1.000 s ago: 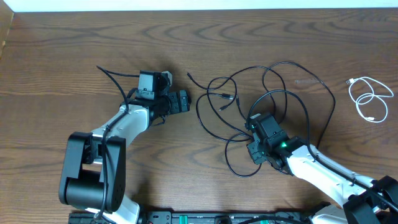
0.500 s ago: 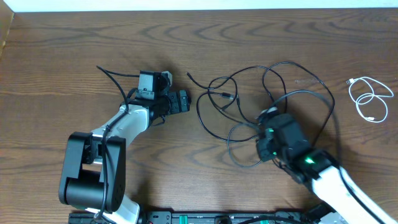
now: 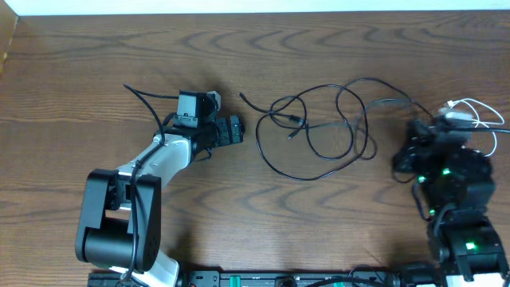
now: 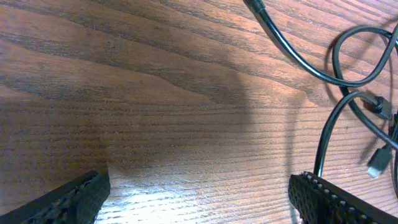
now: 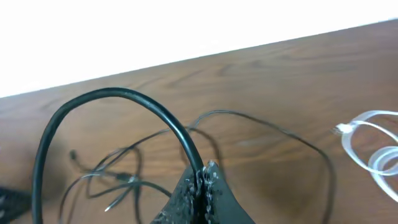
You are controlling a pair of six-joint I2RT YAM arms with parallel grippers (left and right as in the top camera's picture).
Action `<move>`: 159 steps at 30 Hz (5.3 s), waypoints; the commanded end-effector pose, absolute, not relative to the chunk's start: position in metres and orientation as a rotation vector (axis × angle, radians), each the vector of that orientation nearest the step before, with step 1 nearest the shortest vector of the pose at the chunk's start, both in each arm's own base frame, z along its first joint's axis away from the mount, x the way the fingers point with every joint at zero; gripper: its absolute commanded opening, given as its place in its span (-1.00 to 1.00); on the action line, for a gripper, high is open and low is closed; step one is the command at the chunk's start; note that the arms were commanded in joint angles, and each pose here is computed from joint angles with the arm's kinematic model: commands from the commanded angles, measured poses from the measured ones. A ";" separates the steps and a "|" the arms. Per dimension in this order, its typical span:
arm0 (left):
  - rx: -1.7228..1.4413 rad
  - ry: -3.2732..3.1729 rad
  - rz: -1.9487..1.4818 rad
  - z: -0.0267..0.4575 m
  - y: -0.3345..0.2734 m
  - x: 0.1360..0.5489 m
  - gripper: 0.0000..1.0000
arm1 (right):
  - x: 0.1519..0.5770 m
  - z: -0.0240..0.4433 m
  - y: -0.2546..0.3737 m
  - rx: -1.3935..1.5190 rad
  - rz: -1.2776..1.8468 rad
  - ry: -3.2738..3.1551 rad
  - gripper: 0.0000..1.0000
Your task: Untangle cables
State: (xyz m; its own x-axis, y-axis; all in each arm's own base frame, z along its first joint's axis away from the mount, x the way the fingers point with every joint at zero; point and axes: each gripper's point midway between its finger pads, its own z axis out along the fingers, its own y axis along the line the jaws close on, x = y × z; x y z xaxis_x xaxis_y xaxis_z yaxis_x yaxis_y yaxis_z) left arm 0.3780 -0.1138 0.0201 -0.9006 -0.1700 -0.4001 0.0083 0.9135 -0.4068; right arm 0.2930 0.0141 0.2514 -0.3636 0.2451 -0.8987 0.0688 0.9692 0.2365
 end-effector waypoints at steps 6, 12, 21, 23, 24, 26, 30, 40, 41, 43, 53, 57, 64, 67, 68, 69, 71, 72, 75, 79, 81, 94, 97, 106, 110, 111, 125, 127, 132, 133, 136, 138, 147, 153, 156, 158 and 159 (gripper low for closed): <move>-0.122 2.636 -0.560 0.021 -0.113 0.377 0.96 | 0.303 0.232 -0.021 0.419 0.333 2.052 -0.98; -0.122 2.636 -0.560 0.021 -0.113 0.377 0.96 | 0.307 0.172 -0.041 0.607 0.494 2.238 -0.98; -0.122 2.636 -0.560 0.021 -0.113 0.377 0.95 | 0.301 0.092 -0.105 0.983 0.477 2.351 -0.98; -0.122 2.636 -0.560 0.021 -0.113 0.377 0.96 | 0.298 0.079 -0.114 1.037 0.479 2.361 -0.98; -0.122 2.636 -0.560 0.021 -0.113 0.377 0.96 | 0.297 0.074 -0.116 1.058 0.481 2.368 -0.98; -0.122 2.636 -0.560 0.021 -0.113 0.377 0.96 | 0.294 0.064 -0.121 1.092 0.460 2.386 -0.98; -0.122 2.636 -0.560 0.021 -0.113 0.377 0.96 | 0.291 0.050 -0.126 1.130 0.422 2.419 -0.98; -0.122 2.636 -0.560 0.021 -0.113 0.377 0.95 | 0.289 0.043 -0.125 1.144 0.429 2.435 -0.60; -0.122 2.636 -0.560 0.021 -0.113 0.377 0.95 | 0.289 0.043 -0.125 1.143 0.429 2.435 -0.44; -0.122 2.636 -0.560 0.021 -0.113 0.377 0.96 | 0.289 0.043 -0.125 1.144 0.430 2.436 -0.03; -0.122 2.636 -0.560 0.021 -0.113 0.377 0.95 | 0.299 0.052 -0.103 0.923 0.567 2.464 0.69; -0.122 2.636 -0.560 0.021 -0.113 0.377 0.96 | 0.316 0.069 -0.068 0.666 0.742 2.435 0.66; -0.122 2.636 -0.560 0.021 -0.113 0.377 0.96 | 0.329 0.070 -0.013 0.406 0.766 2.504 0.55; -0.122 2.636 -0.560 0.021 -0.113 0.377 0.96 | 0.336 0.073 0.016 0.270 0.787 2.507 0.38; -0.122 2.636 -0.560 0.021 -0.113 0.377 0.96 | 0.338 0.075 0.027 0.217 0.795 2.503 0.35; -0.122 2.636 -0.560 0.021 -0.113 0.377 0.95 | 0.341 0.077 0.038 0.164 0.797 2.499 0.34; -0.122 2.636 -0.560 0.021 -0.113 0.377 0.95 | 0.347 0.079 0.063 0.043 0.769 2.487 0.37; -0.122 2.636 -0.560 0.021 -0.113 0.377 0.96 | 0.349 0.079 0.070 0.005 0.747 2.484 0.58; -0.122 2.636 -0.560 0.021 -0.113 0.377 0.95 | 0.351 0.078 0.096 -0.084 0.684 2.487 0.85; -0.122 2.636 -0.560 0.021 -0.113 0.377 0.96 | 0.351 0.085 0.139 -0.258 0.689 2.428 0.75; -0.122 2.636 -0.560 0.021 -0.113 0.377 0.96 | 0.351 0.086 0.157 -0.382 0.623 2.390 0.71; -0.122 2.636 -0.560 0.021 -0.113 0.377 0.96 | 0.350 0.040 0.180 -0.661 0.228 2.392 -0.06; -0.122 2.636 -0.560 0.021 -0.113 0.377 0.96 | 0.350 0.032 0.181 -0.667 0.229 2.407 -0.07; -0.122 2.636 -0.560 0.021 -0.113 0.377 0.96 | 0.340 0.015 0.202 -0.729 0.398 2.421 -0.12; -0.122 2.636 -0.560 0.021 -0.113 0.377 0.96 | 0.341 0.013 0.202 -0.730 0.399 2.423 -0.17; -0.122 2.636 -0.560 0.021 -0.113 0.377 0.96 | 0.340 0.012 0.202 -0.730 0.398 2.425 -0.18; -0.122 2.636 -0.560 0.021 -0.113 0.377 0.96 | 0.332 -0.008 0.198 -0.749 0.384 2.491 -0.74; -0.122 2.636 -0.560 0.021 -0.113 0.377 0.96 | 0.330 -0.009 0.196 -0.751 0.382 2.503 -0.82; -0.122 2.636 -0.560 0.021 -0.113 0.377 0.96 | 0.325 -0.013 0.194 -0.797 0.367 2.513 -0.97; -0.122 2.636 -0.560 0.021 -0.113 0.377 0.96 | 0.325 -0.013 0.194 -0.797 0.367 2.513 -0.98; -0.122 2.636 -0.560 0.021 -0.113 0.377 0.96 | 0.325 -0.013 0.194 -0.796 0.367 2.513 -0.98; -0.122 2.636 -0.560 0.021 -0.113 0.377 0.95 | 0.325 -0.013 0.194 -0.796 0.368 2.513 -0.98; -0.122 2.636 -0.560 0.021 -0.113 0.377 0.96 | 0.325 -0.013 0.194 -0.797 0.367 2.512 -0.98; -0.122 2.636 -0.560 0.021 -0.113 0.377 0.96 | 0.325 -0.013 0.194 -0.796 0.368 2.514 -0.98; -0.122 2.636 -0.560 0.021 -0.113 0.377 0.95 | 0.324 -0.013 0.194 -0.797 0.368 2.517 -0.98; -0.122 2.636 -0.560 0.021 -0.113 0.377 0.96 | 0.323 -0.013 0.193 -0.797 0.368 2.520 -0.98; -0.122 2.636 -0.560 0.021 -0.113 0.377 0.96 | 0.323 -0.013 0.193 -0.797 0.368 2.520 -0.98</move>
State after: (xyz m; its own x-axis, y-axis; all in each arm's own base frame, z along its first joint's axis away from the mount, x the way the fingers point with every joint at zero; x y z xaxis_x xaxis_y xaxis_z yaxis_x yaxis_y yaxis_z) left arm 0.3780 -0.1138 0.0201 -0.9006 -0.1700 -0.4001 0.0083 0.9135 -0.4068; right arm 0.3337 0.1961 -0.0008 -0.7061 -0.4467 -0.5495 -0.5888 0.8014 0.1051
